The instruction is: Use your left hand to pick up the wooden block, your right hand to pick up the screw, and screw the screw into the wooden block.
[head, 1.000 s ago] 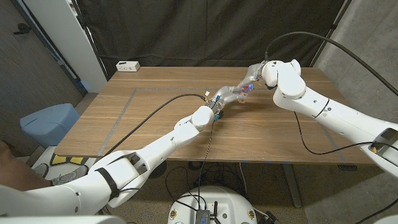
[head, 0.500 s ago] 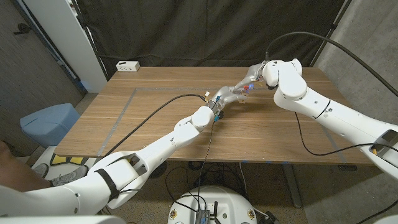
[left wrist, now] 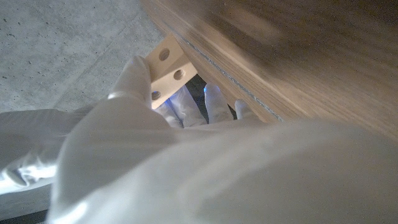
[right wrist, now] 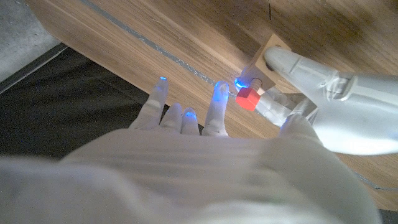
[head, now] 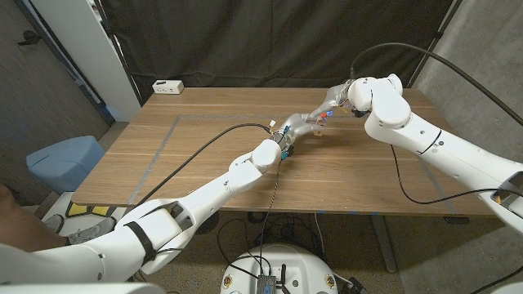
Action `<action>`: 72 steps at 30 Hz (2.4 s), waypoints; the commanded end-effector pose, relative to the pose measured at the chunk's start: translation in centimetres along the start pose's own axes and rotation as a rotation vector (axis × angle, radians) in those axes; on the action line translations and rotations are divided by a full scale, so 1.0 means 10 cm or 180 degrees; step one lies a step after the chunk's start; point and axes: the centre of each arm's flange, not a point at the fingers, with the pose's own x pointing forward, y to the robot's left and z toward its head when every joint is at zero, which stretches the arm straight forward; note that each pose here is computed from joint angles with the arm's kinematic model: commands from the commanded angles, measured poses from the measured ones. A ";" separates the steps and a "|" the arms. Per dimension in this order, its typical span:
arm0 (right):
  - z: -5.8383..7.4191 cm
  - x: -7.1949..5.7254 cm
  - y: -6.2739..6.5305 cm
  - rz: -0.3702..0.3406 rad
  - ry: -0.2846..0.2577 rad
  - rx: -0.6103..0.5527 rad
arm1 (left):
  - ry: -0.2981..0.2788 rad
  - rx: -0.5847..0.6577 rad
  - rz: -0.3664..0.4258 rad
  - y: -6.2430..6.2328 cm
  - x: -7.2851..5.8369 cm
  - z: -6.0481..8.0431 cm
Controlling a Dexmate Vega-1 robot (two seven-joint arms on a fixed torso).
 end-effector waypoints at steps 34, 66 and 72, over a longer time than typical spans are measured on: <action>-0.28 0.01 -0.20 0.0135 -0.0607 0.0169 | -0.0018 0.0027 0.0000 0.00 0.06 0.00; -0.32 0.12 -0.19 0.0208 -0.0626 0.0262 | -0.0026 0.0048 -0.0017 -0.02 0.06 0.02; -0.31 0.11 -0.18 0.0181 -0.0633 0.0271 | -0.0032 0.0049 -0.0016 -0.02 0.05 0.03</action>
